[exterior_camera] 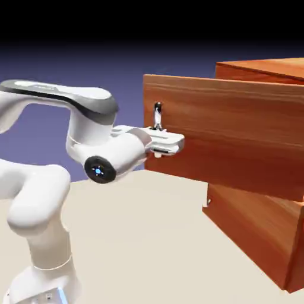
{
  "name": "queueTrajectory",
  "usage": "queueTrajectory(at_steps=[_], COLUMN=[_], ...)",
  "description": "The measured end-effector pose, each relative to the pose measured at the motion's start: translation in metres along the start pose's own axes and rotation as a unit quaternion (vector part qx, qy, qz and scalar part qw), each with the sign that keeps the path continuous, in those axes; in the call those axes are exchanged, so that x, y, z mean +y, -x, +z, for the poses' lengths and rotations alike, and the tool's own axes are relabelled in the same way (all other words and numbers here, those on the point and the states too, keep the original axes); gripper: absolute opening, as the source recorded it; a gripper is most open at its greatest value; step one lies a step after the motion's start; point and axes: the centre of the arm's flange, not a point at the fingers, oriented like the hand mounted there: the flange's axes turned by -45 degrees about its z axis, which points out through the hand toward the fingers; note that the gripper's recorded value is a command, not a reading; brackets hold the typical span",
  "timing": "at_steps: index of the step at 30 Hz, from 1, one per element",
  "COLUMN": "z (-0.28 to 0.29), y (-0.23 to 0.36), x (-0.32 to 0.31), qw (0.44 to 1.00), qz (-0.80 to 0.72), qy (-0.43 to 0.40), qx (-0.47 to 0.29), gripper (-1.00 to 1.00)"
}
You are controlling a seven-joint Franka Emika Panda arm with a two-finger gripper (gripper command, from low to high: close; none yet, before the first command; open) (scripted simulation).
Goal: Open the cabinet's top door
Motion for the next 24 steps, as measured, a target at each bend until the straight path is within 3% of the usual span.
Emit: queueTrajectory(at_steps=[24], z=[-0.178], y=[0.000], x=[-0.124], qw=[0.967], qz=[0.000], qy=[0.253], qx=[0.000], gripper=[-1.00])
